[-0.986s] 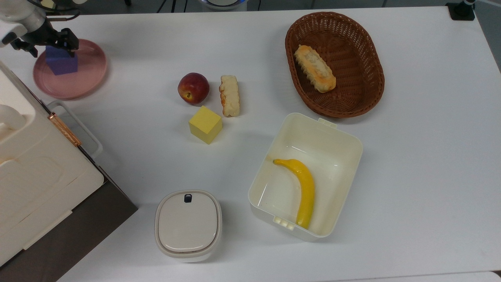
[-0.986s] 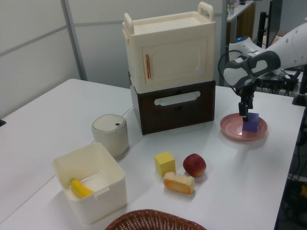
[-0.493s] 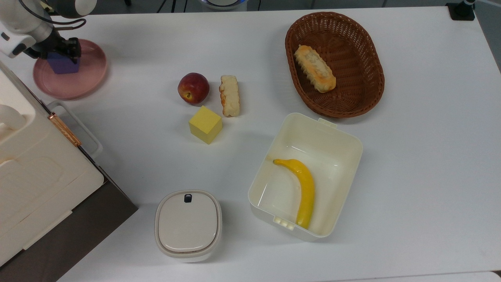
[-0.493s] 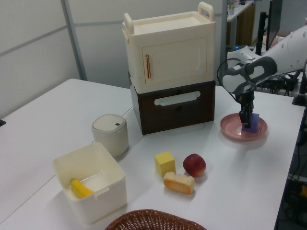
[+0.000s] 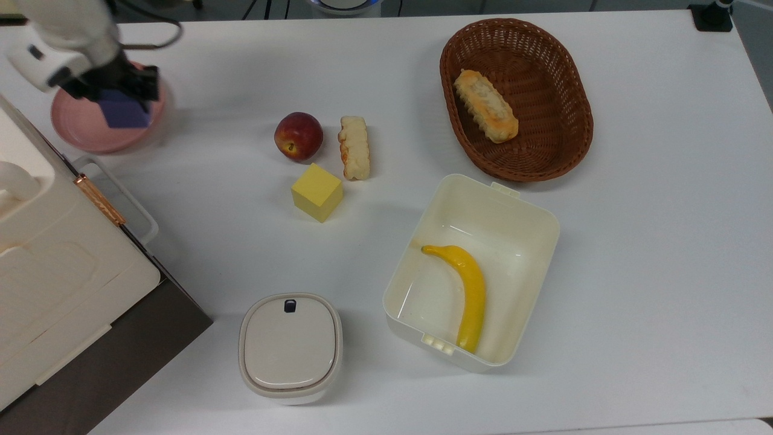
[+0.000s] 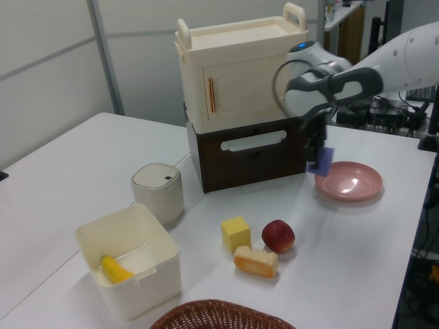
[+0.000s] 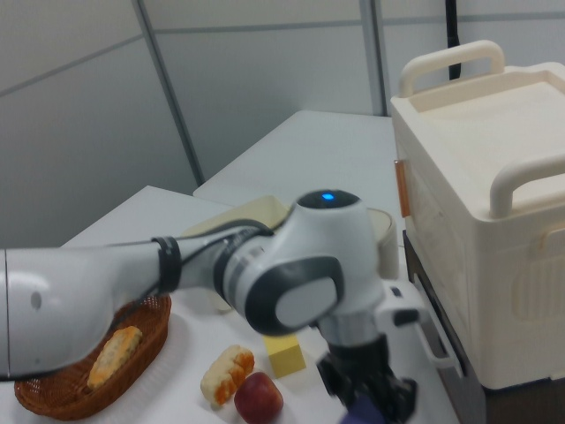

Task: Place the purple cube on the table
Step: 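Carry the purple cube beside the yellow cube and lower it onto the table, then open the gripper and raise it away from the purple cube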

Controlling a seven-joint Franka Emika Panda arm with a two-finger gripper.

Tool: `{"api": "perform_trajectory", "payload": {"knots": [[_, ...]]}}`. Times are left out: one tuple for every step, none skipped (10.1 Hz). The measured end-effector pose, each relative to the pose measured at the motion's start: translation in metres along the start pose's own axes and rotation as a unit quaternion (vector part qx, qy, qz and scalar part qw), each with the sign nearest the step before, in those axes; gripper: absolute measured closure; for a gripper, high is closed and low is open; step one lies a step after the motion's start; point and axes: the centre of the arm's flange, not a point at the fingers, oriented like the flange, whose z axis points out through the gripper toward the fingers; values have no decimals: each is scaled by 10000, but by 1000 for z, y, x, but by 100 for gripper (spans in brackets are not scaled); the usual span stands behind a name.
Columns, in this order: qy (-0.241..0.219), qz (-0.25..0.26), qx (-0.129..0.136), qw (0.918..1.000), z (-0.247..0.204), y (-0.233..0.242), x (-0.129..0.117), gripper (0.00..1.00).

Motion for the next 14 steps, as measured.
{"api": "perform_trajectory", "payload": {"knots": [[94,160,88,9998,-8,-41,22,40],[161,309,142,9993,-15,-81,39,40],[231,458,218,9984,-24,-120,53,40],[299,580,262,9975,-32,-152,64,34],[380,674,270,9966,-42,-172,71,32],[435,733,262,9960,-49,-181,74,16],[517,692,254,9959,-57,-187,77,0],[695,699,245,9948,-77,-205,84,0],[827,790,248,9931,-99,-228,86,0],[820,788,253,9932,-127,-258,77,0],[719,710,242,9946,-158,-283,57,0],[681,633,233,9954,-187,-292,35,0],[683,643,233,9953,-207,-290,17,0],[719,653,237,9950,-214,-287,9,0]]}}
